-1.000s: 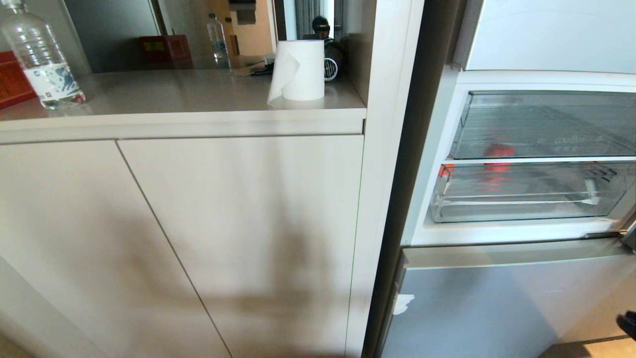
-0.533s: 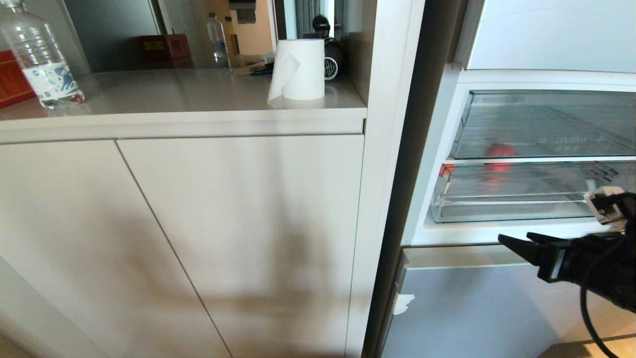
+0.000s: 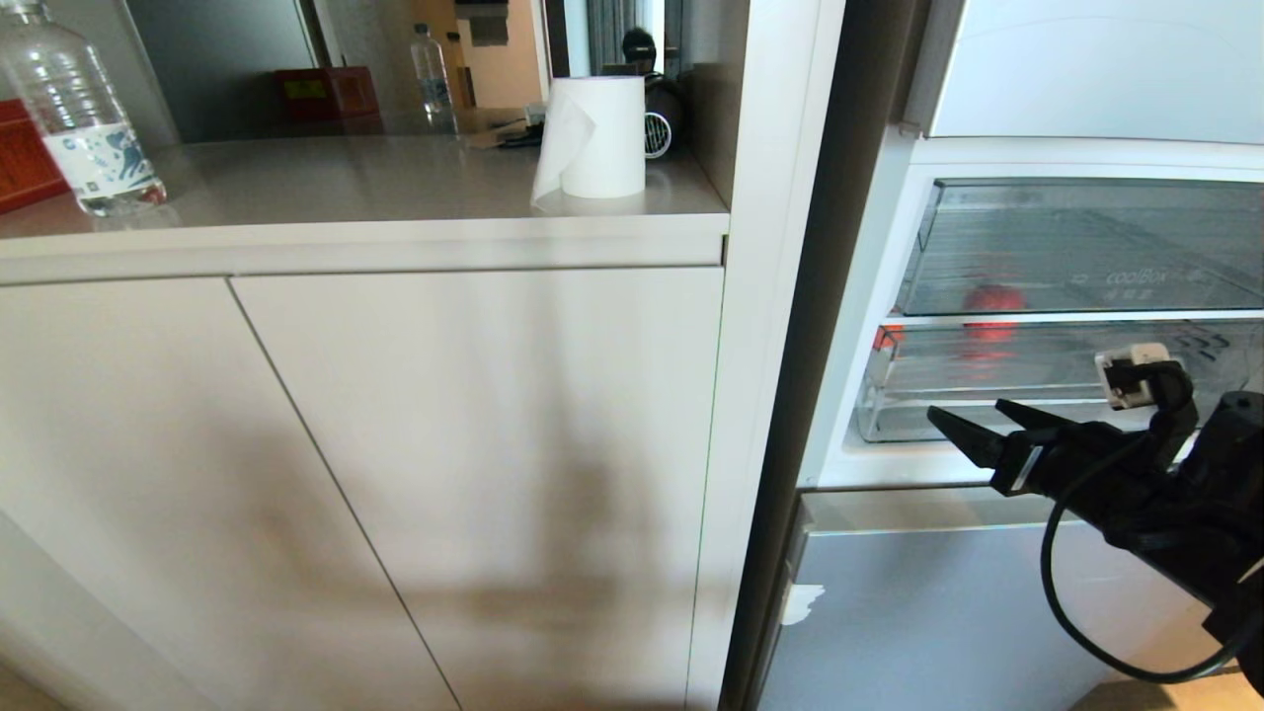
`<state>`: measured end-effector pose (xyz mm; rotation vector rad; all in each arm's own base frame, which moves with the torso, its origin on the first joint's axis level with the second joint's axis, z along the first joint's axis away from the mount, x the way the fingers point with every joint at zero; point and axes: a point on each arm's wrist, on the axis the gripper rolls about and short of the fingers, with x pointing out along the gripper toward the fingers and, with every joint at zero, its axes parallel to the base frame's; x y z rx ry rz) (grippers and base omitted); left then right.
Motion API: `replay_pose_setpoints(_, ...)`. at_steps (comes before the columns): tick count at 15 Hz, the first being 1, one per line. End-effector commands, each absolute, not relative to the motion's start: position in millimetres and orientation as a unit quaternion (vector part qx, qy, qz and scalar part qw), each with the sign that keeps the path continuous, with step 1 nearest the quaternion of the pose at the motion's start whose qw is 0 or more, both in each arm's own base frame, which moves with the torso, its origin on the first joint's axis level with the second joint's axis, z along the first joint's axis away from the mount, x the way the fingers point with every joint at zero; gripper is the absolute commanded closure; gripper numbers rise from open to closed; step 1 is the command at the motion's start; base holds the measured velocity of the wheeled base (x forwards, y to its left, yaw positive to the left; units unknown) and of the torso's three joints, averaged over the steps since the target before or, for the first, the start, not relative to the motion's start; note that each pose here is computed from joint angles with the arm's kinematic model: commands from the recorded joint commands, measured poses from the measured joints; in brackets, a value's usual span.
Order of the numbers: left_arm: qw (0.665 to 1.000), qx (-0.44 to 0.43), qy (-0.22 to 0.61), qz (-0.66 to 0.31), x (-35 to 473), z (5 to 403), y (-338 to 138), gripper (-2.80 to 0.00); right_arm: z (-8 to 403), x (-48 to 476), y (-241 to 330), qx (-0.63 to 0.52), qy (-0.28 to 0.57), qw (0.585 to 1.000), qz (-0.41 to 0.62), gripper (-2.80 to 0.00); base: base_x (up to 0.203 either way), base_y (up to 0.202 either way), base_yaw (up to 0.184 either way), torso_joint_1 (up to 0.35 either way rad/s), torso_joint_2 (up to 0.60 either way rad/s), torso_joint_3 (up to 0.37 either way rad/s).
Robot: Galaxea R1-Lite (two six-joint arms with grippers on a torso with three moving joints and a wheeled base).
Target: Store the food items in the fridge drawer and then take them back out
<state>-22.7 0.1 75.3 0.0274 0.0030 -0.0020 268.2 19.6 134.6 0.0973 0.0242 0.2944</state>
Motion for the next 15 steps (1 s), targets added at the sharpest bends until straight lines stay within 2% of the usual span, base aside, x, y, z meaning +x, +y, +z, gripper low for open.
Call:
replay_pose_setpoints(1, 1.000, 0.014, 0.001, -0.001, -22.7, 75.5, 0.1, 0.00, 126.4, 277.6, 24.7, 0.048, 0.016, 0.987, 0.153, -2.80, 0.000, 0.000, 0.000, 0.000, 0.00, 0.000)
replay_pose_setpoints(15, 1.000, 0.014, 0.002, -0.001, -22.7, 75.4, 0.1, 0.00, 130.4, 312.8, 41.6, 0.045, -0.019, 0.989, 0.142, -2.80, 0.000, 0.000, 0.000, 0.000, 0.00, 0.000)
